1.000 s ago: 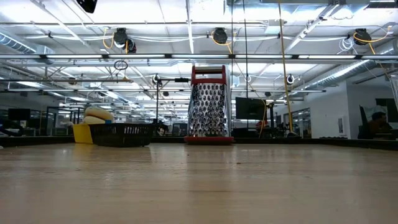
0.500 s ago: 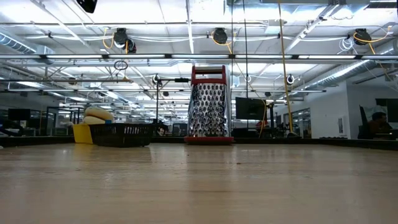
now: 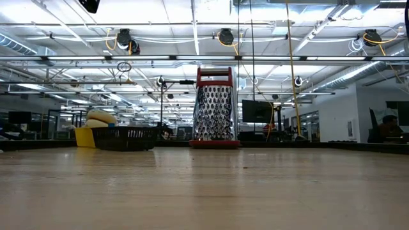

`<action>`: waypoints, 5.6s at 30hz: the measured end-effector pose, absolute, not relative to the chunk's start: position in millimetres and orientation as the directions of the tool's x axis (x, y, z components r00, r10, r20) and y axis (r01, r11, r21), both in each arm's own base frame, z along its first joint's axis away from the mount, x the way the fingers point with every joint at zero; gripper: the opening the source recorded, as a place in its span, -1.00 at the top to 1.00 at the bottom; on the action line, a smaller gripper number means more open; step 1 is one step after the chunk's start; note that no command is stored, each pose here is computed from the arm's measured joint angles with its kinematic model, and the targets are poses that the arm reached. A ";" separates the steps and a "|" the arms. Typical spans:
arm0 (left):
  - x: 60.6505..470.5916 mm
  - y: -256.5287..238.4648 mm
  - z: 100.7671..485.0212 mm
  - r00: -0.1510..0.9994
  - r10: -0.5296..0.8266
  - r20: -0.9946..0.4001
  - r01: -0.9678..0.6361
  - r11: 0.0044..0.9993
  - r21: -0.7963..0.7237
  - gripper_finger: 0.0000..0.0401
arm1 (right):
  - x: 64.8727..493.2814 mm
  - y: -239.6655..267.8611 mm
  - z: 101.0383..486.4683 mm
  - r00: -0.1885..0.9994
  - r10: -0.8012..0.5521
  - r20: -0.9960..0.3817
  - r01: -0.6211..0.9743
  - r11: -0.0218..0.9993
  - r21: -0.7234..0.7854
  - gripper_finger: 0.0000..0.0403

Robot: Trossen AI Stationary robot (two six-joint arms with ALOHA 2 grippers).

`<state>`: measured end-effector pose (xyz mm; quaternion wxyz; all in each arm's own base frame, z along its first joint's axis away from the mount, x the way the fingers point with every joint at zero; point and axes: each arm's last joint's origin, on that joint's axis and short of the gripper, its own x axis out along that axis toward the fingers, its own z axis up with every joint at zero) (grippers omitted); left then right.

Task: Pick & Place Food Item
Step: Put the red popcorn bag into the transparent bin

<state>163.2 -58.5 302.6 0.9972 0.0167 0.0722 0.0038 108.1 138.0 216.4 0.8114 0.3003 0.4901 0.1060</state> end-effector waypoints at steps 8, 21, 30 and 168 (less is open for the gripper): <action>163.2 -58.5 302.7 0.990 0.010 -0.144 -0.005 0.999 0.034 0.87 | 106.2 124.3 266.2 0.787 0.510 -0.347 -0.339 0.828 0.447 0.07; 163.7 -58.6 305.7 0.993 0.013 -0.113 -0.011 1.000 0.021 0.87 | 128.8 102.3 281.9 0.999 -0.033 0.041 0.036 0.995 -0.090 0.10; 164.8 -57.5 313.7 0.999 0.018 -0.036 -0.026 0.973 -0.228 0.87 | 130.5 89.0 246.1 0.983 -0.045 0.180 0.059 0.995 -0.075 0.12; 424.4 -94.9 204.3 0.609 0.486 -0.627 -0.004 0.793 0.610 0.99 | 278.5 -0.4 158.2 0.957 -0.065 -0.284 0.226 0.779 0.584 0.19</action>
